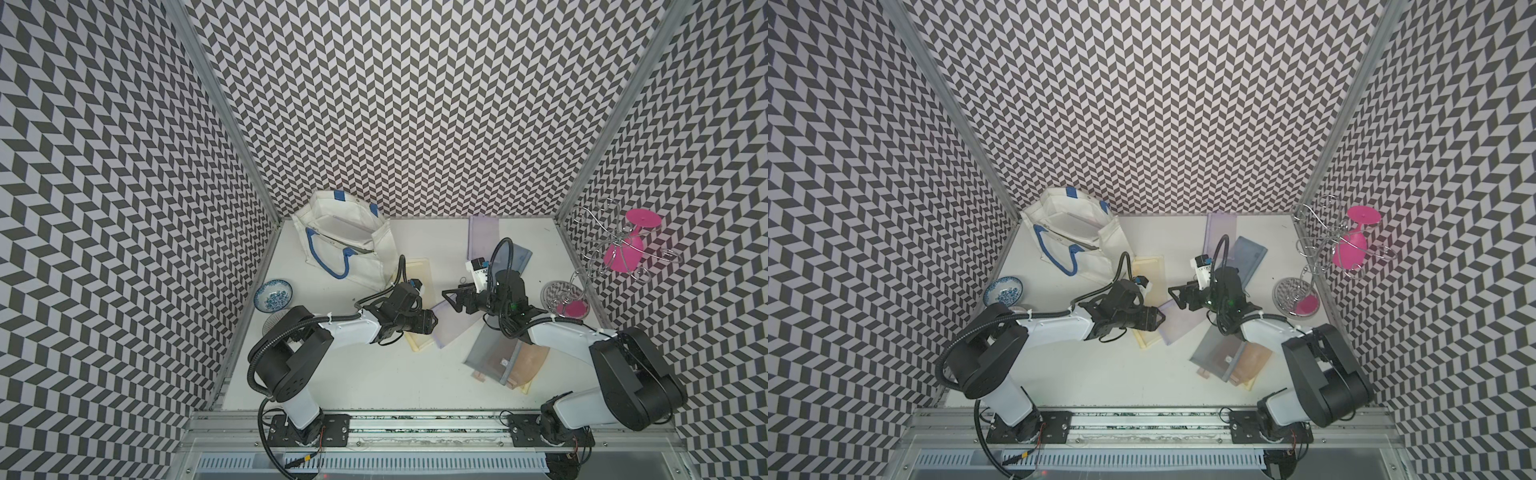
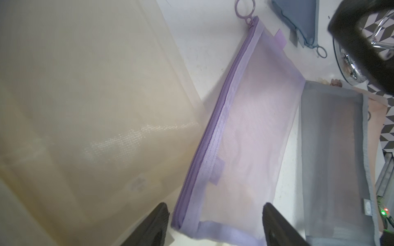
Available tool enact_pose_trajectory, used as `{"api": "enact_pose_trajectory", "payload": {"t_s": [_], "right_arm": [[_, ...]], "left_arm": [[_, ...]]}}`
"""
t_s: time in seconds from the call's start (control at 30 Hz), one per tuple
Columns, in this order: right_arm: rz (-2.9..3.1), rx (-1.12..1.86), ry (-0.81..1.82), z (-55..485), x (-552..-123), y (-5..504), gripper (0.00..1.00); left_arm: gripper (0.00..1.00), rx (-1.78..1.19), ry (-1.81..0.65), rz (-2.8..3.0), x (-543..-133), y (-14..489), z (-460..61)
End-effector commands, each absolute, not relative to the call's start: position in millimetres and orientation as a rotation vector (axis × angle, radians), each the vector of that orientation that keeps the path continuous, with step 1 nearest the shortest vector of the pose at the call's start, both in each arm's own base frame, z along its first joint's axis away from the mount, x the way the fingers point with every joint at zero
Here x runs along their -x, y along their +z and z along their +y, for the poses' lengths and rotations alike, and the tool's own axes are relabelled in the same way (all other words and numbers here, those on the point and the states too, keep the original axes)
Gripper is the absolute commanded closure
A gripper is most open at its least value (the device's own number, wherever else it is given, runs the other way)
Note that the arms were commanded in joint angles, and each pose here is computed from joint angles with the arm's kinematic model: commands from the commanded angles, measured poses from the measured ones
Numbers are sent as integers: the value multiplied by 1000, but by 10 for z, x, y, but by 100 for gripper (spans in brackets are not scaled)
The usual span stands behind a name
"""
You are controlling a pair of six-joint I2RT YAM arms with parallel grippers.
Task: Put the pencil pouch into the canvas bag
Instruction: Pick up the pencil pouch.
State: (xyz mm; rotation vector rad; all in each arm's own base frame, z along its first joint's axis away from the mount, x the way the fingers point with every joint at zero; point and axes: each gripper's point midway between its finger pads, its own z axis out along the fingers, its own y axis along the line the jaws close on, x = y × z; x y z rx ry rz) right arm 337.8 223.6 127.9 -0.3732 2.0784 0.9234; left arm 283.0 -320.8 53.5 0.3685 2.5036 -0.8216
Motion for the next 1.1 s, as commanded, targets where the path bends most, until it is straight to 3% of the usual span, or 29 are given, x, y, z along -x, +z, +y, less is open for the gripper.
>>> {"api": "enact_pose_trajectory", "payload": {"t_s": [0.0,0.2,0.37,0.43,0.87,1.07], "right_arm": [[2018,394,910,2265,-3444,1440,17],[2006,393,910,2258,-3439,1477,18],[1995,396,914,2263,-3430,1501,18],[1976,399,923,2267,-3417,1546,18],[1650,350,983,2052,-3081,2307,14],[1539,377,1189,2008,-2871,2533,12]], "left_arm": [[32,-368,-878,2443,-2937,662,-3362],[56,-368,-889,2445,-2974,591,-3396],[90,-390,-946,2415,-2936,701,-3433],[99,-396,-956,2387,-2924,816,-3415],[100,-326,-929,2182,-2930,1951,-2875],[100,-244,-969,2058,-3030,2436,-2462]]}}
